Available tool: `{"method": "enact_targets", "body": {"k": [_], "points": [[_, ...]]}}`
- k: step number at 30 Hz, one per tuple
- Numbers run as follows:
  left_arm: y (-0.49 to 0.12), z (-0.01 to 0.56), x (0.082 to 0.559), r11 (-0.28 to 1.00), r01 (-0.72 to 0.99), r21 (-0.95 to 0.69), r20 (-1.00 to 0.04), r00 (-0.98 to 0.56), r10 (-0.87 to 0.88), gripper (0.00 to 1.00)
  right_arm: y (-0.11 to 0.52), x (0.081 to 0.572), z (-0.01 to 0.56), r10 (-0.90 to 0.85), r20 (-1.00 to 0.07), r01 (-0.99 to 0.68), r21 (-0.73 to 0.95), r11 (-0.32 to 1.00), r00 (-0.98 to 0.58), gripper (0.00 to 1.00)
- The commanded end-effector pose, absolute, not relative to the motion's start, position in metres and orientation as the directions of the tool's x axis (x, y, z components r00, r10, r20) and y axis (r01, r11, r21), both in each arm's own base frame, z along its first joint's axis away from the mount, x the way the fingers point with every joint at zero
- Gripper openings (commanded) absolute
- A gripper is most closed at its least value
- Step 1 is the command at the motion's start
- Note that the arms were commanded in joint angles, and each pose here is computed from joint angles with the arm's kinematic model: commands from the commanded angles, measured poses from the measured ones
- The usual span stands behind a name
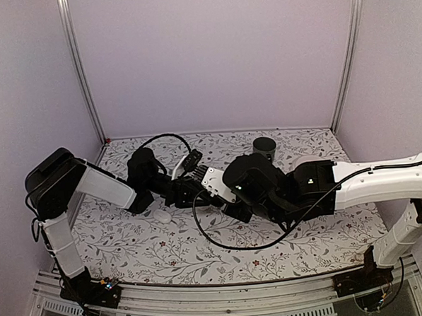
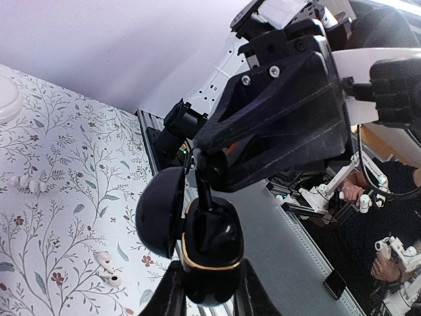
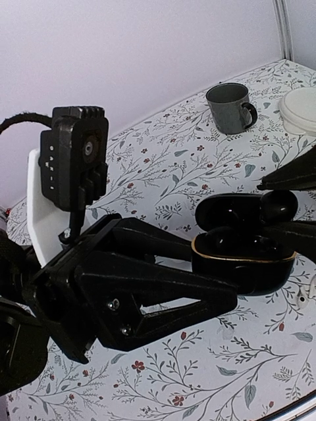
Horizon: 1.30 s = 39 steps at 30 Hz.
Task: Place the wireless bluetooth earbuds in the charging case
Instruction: Insert the left earbud into the left side groove of the charging case.
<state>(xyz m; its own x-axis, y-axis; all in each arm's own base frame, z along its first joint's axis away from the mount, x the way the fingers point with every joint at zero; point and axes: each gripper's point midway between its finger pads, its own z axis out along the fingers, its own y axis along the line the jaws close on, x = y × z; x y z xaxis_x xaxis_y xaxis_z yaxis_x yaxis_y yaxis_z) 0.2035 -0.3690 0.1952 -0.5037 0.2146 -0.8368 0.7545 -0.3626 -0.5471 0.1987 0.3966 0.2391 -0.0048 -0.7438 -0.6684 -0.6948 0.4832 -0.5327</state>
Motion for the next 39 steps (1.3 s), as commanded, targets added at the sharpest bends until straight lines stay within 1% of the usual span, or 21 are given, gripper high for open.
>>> {"method": "enact_targets", "body": {"k": [1, 7, 13, 22, 24, 28, 35, 39], "points": [[-0.369, 0.204, 0.215, -0.355, 0.787, -0.504, -0.863, -0.476, 0.168, 0.0, 0.403, 0.189, 0.227, -0.768, -0.64, -0.721, -0.541, 0.432, 0.02, 0.17], [-0.369, 0.203, 0.216, -0.347, 0.791, -0.504, -0.863, -0.478, 0.165, 0.0, 0.407, 0.186, 0.23, -0.781, -0.622, -0.724, -0.563, 0.399, 0.054, 0.17], [-0.371, 0.2, 0.219, -0.32, 0.802, -0.505, -0.863, -0.479, 0.161, 0.0, 0.415, 0.179, 0.234, -0.775, -0.628, -0.741, -0.555, 0.378, 0.076, 0.17], [-0.372, 0.204, 0.223, -0.3, 0.824, -0.48, -0.877, -0.462, 0.134, 0.0, 0.419, 0.177, 0.231, -0.77, -0.635, -0.753, -0.537, 0.38, 0.064, 0.18], [-0.372, 0.206, 0.223, -0.297, 0.834, -0.465, -0.885, -0.449, 0.124, 0.0, 0.419, 0.178, 0.23, -0.769, -0.637, -0.753, -0.535, 0.383, 0.061, 0.24], [-0.371, 0.209, 0.223, -0.291, 0.853, -0.434, -0.9, -0.423, 0.104, 0.0, 0.422, 0.176, 0.232, -0.764, -0.643, -0.763, -0.52, 0.383, 0.056, 0.27], [-0.368, 0.21, 0.22, -0.288, 0.872, -0.396, -0.917, -0.391, 0.079, 0.0, 0.421, 0.182, 0.228, -0.764, -0.645, -0.756, -0.508, 0.413, 0.016, 0.29], [-0.37, 0.205, 0.227, -0.246, 0.887, -0.391, -0.92, -0.388, 0.062, 0.0, 0.416, 0.185, 0.238, -0.734, -0.679, -0.75, -0.477, 0.458, -0.016, 0.31]]}}
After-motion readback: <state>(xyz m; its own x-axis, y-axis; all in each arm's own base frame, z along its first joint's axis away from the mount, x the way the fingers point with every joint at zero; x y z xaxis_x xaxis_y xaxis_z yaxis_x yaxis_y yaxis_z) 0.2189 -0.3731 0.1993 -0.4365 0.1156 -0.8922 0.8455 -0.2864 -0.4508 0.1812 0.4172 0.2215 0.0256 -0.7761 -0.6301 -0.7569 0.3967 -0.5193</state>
